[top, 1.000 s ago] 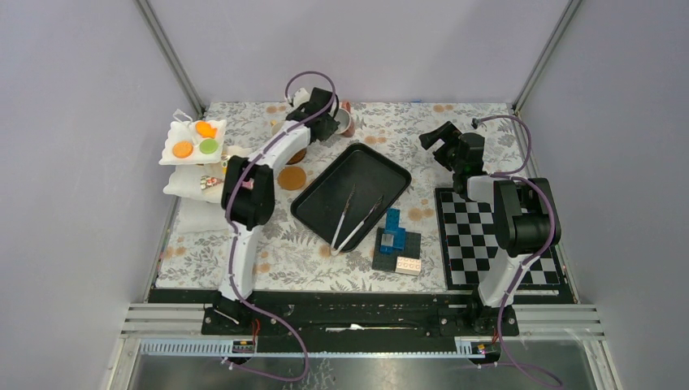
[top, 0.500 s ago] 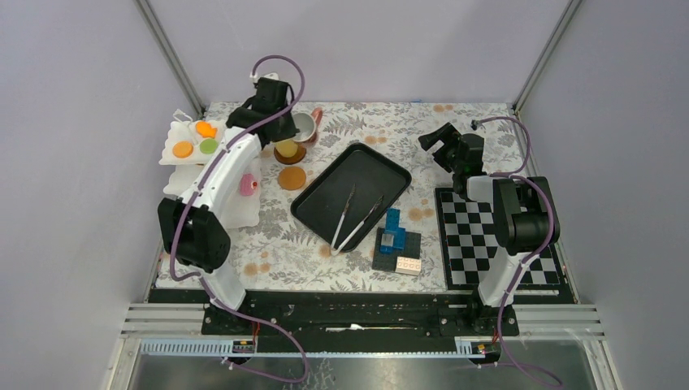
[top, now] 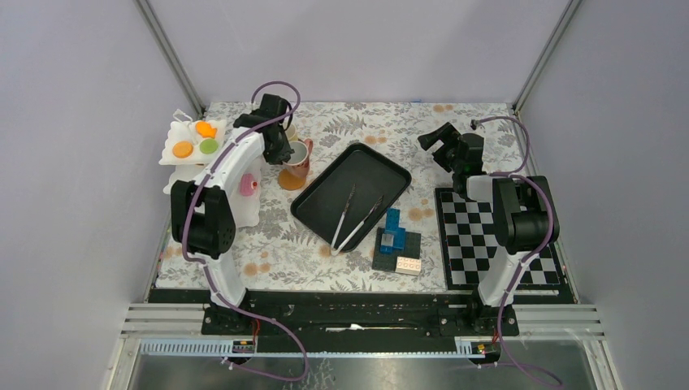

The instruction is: Serve the afternoon tea

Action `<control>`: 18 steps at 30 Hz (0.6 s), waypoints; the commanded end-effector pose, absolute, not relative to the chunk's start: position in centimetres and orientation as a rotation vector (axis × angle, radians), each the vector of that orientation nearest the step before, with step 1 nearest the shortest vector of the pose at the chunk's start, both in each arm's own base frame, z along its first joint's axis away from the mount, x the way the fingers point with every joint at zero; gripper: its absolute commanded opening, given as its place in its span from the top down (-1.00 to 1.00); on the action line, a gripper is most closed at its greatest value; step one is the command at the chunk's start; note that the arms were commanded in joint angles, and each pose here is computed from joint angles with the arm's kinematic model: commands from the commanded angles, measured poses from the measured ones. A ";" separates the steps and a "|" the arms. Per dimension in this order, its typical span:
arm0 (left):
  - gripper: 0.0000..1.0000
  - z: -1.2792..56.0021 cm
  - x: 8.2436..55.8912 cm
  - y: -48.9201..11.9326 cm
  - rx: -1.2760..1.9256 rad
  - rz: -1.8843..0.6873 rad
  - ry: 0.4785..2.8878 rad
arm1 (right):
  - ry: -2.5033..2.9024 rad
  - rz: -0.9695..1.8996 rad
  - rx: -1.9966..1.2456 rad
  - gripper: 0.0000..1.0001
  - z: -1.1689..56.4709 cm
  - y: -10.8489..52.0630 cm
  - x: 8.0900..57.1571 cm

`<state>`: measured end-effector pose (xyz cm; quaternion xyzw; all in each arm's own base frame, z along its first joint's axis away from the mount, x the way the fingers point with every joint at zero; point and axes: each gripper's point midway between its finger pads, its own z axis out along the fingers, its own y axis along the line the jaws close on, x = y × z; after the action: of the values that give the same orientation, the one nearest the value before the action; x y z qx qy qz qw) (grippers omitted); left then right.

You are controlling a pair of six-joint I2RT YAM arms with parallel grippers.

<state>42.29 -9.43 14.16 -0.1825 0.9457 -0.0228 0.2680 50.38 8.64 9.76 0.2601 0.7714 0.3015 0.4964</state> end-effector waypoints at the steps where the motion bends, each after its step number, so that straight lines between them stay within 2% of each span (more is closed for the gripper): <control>1: 1.00 14.7 44.0 -9.2 -0.519 -0.069 2.467 | 1.824 0.765 0.604 -0.97 11.5 8.9 51.5; 18: 1.00 12.4 44.6 -6.9 -0.531 0.113 2.453 | 1.827 0.765 0.599 -0.97 11.4 8.9 51.5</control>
<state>42.74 -7.67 10.72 -0.1913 0.9451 0.0360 0.2625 50.41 8.77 9.53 0.2591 0.7730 0.3036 0.4931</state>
